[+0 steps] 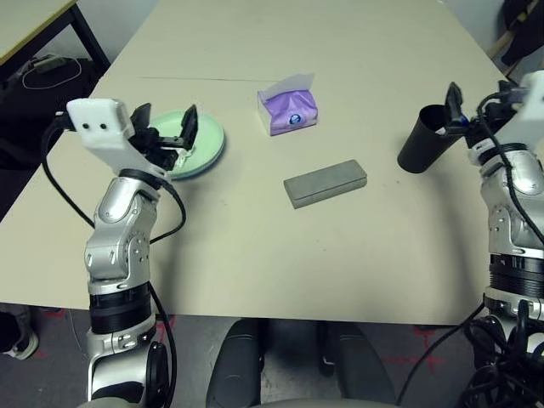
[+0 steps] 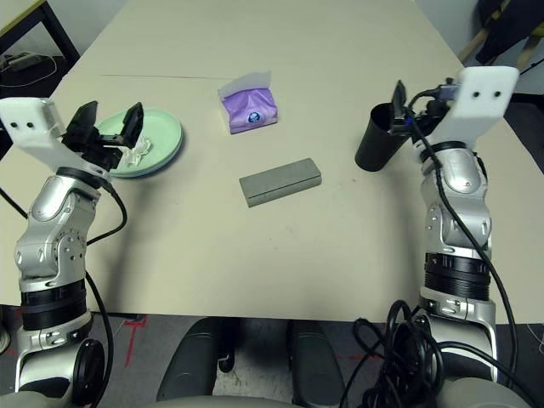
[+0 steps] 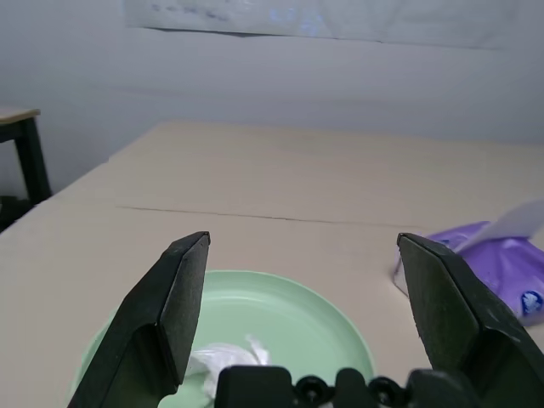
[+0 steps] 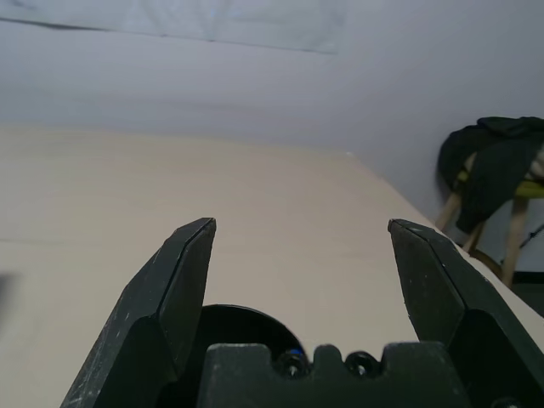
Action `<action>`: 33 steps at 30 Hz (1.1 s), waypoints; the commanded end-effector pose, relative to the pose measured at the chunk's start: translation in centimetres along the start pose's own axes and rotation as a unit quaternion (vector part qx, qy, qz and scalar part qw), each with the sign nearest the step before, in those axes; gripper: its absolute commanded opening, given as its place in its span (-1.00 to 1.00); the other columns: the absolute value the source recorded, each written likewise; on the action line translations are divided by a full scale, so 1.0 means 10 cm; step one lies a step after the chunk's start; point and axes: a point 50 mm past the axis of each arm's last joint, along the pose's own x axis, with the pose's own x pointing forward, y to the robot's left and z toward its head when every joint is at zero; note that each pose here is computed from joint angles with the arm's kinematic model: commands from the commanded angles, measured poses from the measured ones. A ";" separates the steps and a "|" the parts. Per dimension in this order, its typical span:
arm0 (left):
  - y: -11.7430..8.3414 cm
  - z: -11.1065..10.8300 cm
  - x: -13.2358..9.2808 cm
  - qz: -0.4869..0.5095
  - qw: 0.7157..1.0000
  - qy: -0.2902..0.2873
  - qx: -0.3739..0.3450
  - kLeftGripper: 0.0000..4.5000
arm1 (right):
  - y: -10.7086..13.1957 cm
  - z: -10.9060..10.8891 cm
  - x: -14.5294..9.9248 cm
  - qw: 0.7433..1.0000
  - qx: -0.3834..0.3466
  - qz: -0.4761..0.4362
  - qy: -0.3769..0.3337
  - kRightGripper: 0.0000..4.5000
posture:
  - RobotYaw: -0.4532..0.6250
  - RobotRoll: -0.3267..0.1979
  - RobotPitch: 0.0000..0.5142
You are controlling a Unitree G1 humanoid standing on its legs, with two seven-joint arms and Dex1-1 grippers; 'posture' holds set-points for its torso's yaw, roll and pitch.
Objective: Organize and tidy the items on the table.
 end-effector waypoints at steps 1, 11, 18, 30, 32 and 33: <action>0.05 -0.04 -0.06 0.019 1.000 0.004 0.012 1.00 | -0.17 -0.07 -0.07 0.999 0.008 -0.038 -0.002 0.99 | -0.14 0.25 -0.52; 0.14 -0.25 -0.23 0.050 0.998 0.038 0.015 1.00 | -0.29 -0.33 -0.28 0.997 -0.003 -0.064 0.039 0.99 | -0.15 0.25 -0.49; 0.20 -0.30 -0.32 0.068 0.996 0.049 0.023 1.00 | -0.35 -0.48 -0.40 0.995 -0.006 -0.071 0.066 0.99 | -0.13 0.25 -0.49; 0.27 -0.40 -0.48 0.088 0.993 0.077 0.032 1.00 | -0.40 -0.67 -0.57 0.994 0.006 -0.046 0.103 0.99 | -0.12 0.25 -0.45; 0.27 -0.45 -0.53 0.086 0.992 0.087 0.041 1.00 | -0.38 -0.72 -0.60 0.992 0.012 -0.036 0.117 0.99 | -0.12 0.25 -0.45; 0.28 -0.47 -0.55 0.087 0.991 0.090 0.042 1.00 | -0.38 -0.74 -0.61 0.992 0.011 -0.028 0.125 0.99 | -0.12 0.25 -0.45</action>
